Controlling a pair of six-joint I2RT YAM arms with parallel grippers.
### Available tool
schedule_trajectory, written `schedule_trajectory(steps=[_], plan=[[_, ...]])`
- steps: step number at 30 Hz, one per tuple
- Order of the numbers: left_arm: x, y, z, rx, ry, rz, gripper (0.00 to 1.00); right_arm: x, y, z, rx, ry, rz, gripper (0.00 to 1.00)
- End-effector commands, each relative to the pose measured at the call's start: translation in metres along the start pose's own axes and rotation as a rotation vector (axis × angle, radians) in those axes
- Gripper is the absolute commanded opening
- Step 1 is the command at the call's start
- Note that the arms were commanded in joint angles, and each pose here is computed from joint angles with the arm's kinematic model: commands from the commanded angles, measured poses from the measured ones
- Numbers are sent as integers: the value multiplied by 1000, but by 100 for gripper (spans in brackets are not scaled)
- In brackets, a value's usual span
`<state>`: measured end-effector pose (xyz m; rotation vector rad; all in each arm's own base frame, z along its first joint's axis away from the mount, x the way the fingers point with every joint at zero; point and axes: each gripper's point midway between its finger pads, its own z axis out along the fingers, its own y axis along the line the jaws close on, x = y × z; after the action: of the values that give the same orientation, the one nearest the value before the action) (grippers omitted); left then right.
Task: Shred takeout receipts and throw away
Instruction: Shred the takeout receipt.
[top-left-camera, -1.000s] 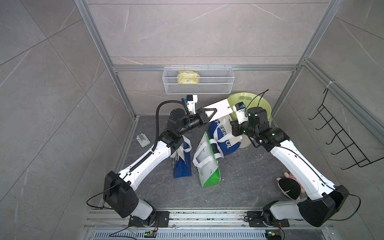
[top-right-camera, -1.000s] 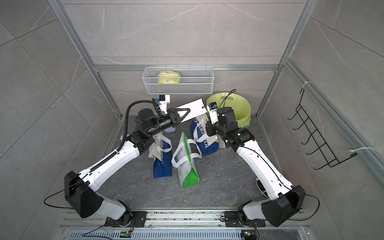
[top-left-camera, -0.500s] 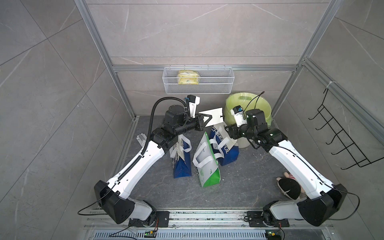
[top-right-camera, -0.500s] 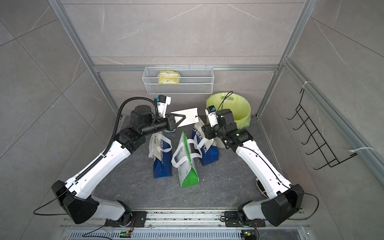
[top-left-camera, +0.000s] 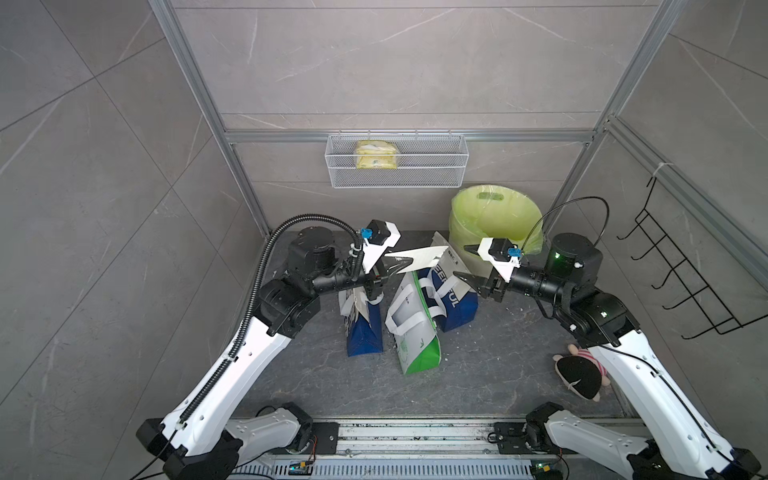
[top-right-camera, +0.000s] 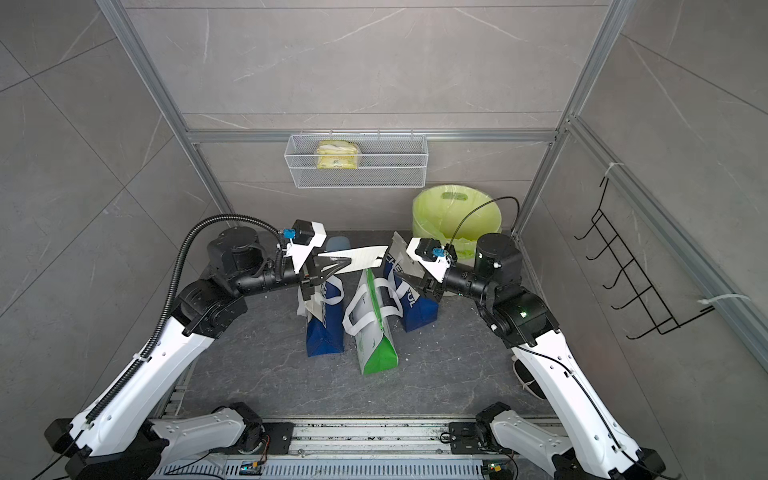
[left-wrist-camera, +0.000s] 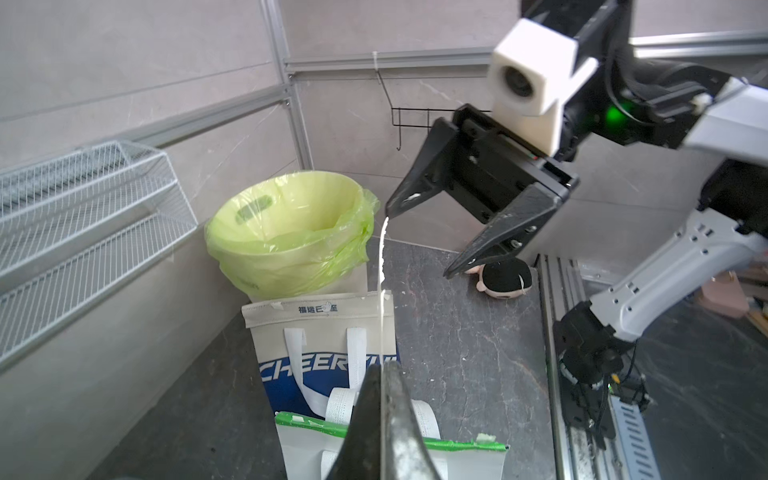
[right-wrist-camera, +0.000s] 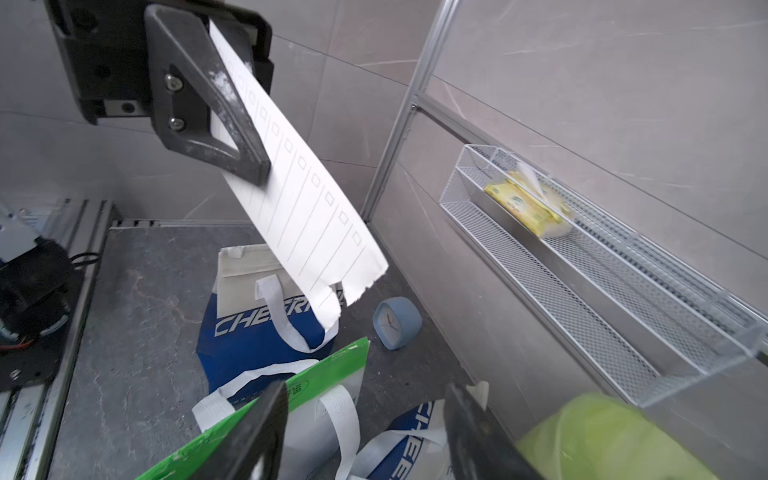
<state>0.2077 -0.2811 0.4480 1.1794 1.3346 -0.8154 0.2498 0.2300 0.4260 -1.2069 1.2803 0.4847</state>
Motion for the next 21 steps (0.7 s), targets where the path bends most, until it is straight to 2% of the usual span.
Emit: schedule_trajectory(steps=[1,10,21], plan=[[8,-20,1,111,3,153,0,-27,14,2,-135,-103,-108,63],[14,-19,14,134,13,174,0,-47,21,9,-244,-188,-62,59],[11,-21,20,146,-9,195,0,-53,30,19,-331,-203,0,40]])
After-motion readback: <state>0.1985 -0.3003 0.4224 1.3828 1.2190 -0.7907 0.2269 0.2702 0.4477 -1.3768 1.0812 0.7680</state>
